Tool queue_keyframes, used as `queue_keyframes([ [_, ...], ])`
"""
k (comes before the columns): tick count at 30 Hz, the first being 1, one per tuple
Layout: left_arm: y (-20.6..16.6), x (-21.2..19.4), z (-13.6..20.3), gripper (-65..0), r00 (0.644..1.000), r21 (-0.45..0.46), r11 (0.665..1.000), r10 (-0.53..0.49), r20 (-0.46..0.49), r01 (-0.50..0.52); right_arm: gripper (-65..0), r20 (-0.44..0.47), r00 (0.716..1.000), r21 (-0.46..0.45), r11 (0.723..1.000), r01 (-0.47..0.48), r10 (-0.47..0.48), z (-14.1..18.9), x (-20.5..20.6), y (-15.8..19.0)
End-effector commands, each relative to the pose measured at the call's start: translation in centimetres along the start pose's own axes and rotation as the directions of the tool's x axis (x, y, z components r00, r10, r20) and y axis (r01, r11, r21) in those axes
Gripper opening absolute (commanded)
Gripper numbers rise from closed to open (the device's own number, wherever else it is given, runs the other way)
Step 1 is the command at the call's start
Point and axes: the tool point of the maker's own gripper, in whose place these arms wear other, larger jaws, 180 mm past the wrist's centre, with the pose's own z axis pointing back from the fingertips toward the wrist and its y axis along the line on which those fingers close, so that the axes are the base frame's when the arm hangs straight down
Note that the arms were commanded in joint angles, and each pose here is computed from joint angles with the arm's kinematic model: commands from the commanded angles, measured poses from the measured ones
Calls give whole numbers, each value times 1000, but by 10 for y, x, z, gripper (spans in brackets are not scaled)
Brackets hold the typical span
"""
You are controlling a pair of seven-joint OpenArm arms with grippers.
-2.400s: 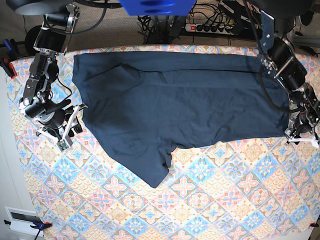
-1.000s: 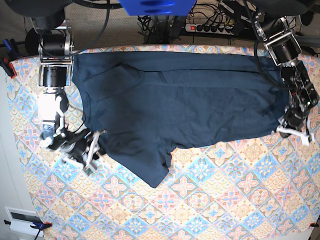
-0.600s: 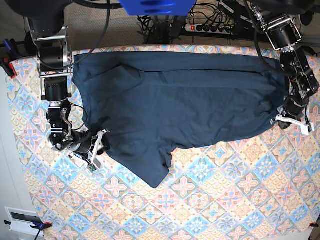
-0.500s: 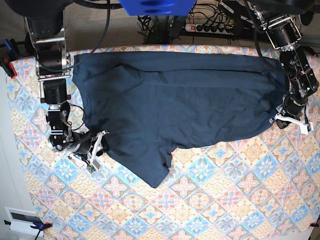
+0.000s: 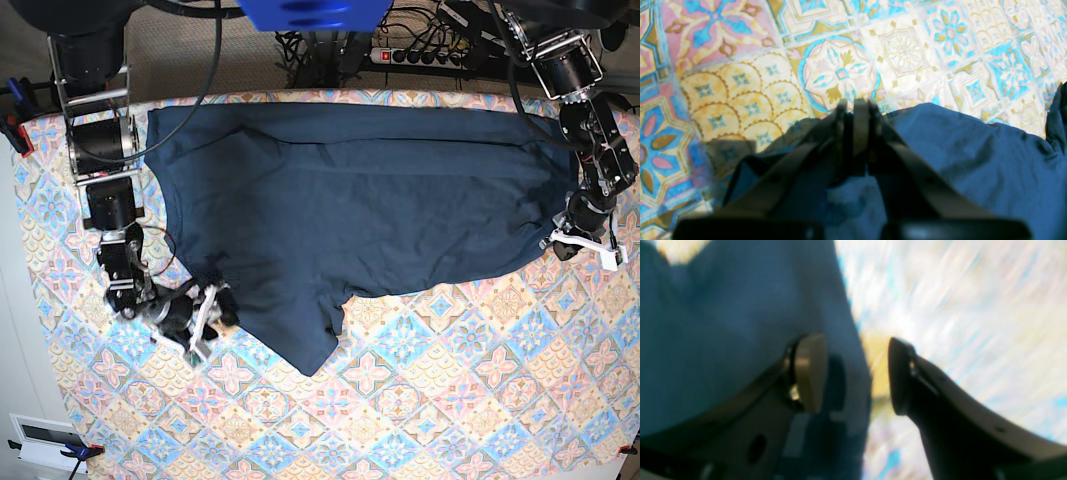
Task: Layout the t-shirt on the table in an organized manner, then fold the t-shirt properly
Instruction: 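Fold the hem edge over toward the collar with both grippers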
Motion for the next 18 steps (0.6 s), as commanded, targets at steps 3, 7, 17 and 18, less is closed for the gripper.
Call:
queue_keyframes([
  [3, -3, 23, 3, -650, 998, -12, 1000, -17, 60, 18, -356, 137, 990, -54, 998, 40, -32, 18, 41, -28],
  [7, -3, 23, 3, -650, 998, -12, 1000, -17, 60, 18, -355, 156, 986, -66, 995, 69, -58, 22, 42, -35],
  [17, -4, 21, 3, -650, 998, -14, 1000, -13, 58, 14, -355, -25, 999, -29, 999, -30, 30, 4, -4, -15],
  [18, -4, 21, 3, -650, 998, -14, 1000, -13, 58, 14, -355, -27, 999, -27, 999, -33, 32, 3, -4, -15],
])
